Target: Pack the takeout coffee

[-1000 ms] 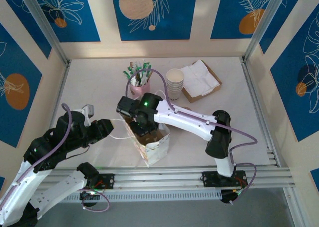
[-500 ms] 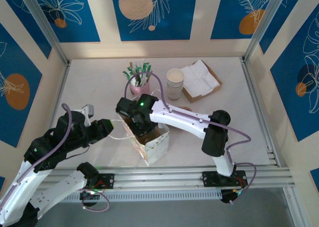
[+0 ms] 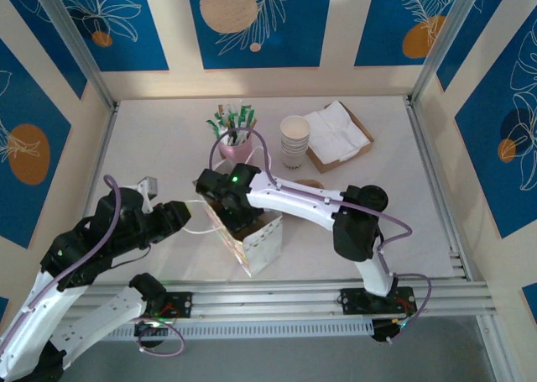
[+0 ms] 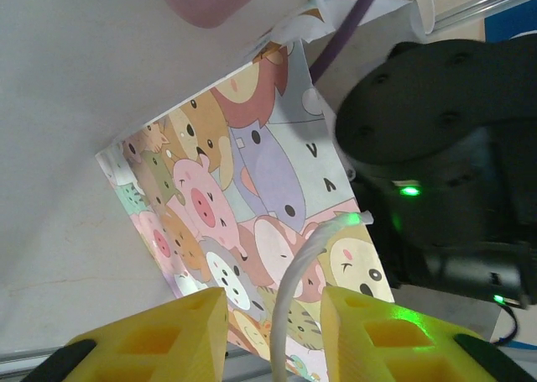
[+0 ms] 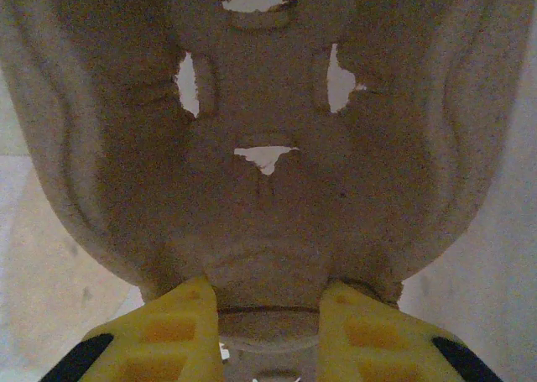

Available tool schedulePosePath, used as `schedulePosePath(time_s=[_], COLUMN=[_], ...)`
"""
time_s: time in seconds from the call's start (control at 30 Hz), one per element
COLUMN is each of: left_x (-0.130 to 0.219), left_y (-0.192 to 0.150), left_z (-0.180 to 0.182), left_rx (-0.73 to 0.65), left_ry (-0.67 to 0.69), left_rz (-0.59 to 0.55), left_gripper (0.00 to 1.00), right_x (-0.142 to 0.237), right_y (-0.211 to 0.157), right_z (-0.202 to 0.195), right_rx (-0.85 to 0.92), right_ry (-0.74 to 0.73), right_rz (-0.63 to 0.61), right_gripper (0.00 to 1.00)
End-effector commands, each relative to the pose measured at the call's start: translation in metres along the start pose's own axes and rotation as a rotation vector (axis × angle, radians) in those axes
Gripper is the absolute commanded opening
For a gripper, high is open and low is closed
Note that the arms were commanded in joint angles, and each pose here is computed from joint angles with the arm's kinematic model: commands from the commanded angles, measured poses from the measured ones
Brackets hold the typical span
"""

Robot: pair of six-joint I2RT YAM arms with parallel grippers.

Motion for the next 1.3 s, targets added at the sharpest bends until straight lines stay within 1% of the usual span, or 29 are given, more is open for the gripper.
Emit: schedulePosePath(time_s=[0.0,0.2,0.37,0.57,0.73,0.93,1.13,1.27], left_x=[0.004,0.006,0.010,0.013,0.014,0.012,0.010,0.008], left_y=[-0.001,0.000,0.000,0.001,0.000,-0.003,-0.005,-0.008], left_z=[0.006,0.007,0.008,0.007,0.007,0.012,0.014,0.016], left_rx=[0.009,0.010,0.011,0.011,0.009,0.010,0.012,0.018], left_ry=[0.021,0.025,0.028,0.024,0.024,0.047,0.053,0.058], left_rz=[-0.011,-0.020,-0.028,-0.033,-0.031,-0.009,0.001,0.016], left_gripper=[0.35,0.35,0.35,0.35,0.35,0.34,0.33,0.32], right_x=[-0.016,-0.025,-0.025,-0.019,-0.005,0.016,0.047,0.074], right_y=[-0.001,-0.001,0.002,0.003,0.006,0.009,0.015,0.020], right_z=[0.002,0.003,0.004,0.006,0.009,0.008,0.006,0.005], right_rx=[0.017,0.014,0.016,0.026,0.021,-0.009,-0.044,-0.062], right_ry=[0.001,-0.011,-0.011,-0.018,-0.013,-0.001,0.016,0.035], right_rz=[0.026,0.026,0.012,-0.008,-0.048,-0.107,-0.180,-0.241], right_gripper=[0.26,0.29,0.31,0.39,0.48,0.54,0.58,0.59])
Point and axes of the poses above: each hand's point on the last joint's axis, 136 mm out from that joint toward the fingers, its own x axis back along the fingers, its own z axis along the line the jaws close on, y = z × x, the point moved 6 cm from there along x, back along the fingers, and after that the axes turned 2 degrees about x, right-handed, at the moved point
